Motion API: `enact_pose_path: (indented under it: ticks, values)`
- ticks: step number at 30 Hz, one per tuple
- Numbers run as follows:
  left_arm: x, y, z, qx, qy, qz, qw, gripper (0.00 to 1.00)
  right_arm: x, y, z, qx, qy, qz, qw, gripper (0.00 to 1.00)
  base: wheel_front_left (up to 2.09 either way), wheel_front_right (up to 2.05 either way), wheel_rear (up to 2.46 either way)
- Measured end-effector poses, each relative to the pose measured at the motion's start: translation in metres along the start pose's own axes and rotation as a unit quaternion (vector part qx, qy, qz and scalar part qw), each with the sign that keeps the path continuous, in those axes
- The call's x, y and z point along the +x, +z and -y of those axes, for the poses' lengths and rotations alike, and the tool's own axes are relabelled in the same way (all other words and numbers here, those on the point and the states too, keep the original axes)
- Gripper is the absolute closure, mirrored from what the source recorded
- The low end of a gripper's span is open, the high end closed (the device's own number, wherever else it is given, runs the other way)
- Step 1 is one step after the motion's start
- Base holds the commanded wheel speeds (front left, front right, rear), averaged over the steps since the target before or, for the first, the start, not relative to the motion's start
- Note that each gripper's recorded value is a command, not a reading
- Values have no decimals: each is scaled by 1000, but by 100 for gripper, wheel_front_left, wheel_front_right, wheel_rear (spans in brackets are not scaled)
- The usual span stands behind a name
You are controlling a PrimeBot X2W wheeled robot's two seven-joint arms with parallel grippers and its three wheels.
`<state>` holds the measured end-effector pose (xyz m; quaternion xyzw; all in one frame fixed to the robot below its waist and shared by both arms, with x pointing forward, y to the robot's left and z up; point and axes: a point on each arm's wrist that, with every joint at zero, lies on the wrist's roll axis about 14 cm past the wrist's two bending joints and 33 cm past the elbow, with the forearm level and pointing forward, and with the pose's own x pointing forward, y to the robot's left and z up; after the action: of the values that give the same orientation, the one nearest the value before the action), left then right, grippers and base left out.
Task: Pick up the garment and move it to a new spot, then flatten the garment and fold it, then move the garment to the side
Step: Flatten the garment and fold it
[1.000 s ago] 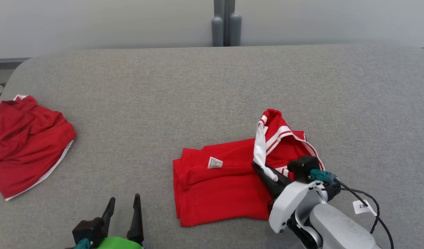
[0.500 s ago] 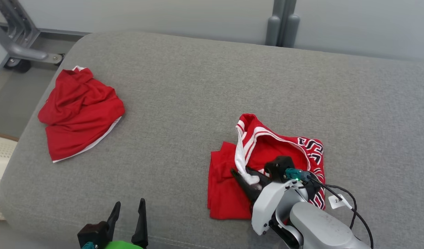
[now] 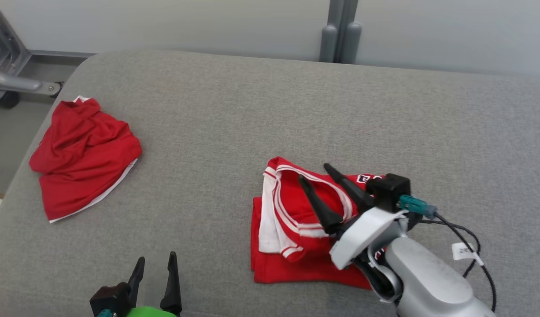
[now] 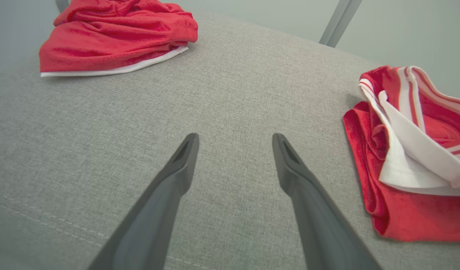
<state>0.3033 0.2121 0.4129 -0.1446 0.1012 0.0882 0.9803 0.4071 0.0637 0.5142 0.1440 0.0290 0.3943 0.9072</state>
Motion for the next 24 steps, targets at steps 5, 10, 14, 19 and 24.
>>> enact_pose_path:
  ticks: [5,10,14,19,24]
  values:
    - [7,2,15,3,-25,1,1000,0,-38,13,47,-7,-79,24,997,0,0,0,0]
    - [10,2,25,4,-42,2,999,0,-76,12,80,-14,-146,27,989,0,0,0,0]
    - [11,3,28,6,-46,4,999,0,-92,2,83,-10,-165,18,986,0,0,0,0]
    - [7,2,24,6,-40,2,999,0,-91,-22,53,0,-130,-10,991,0,0,0,0]
    - [4,-1,18,5,-32,0,999,0,-82,-45,10,3,-64,-43,997,0,0,0,0]
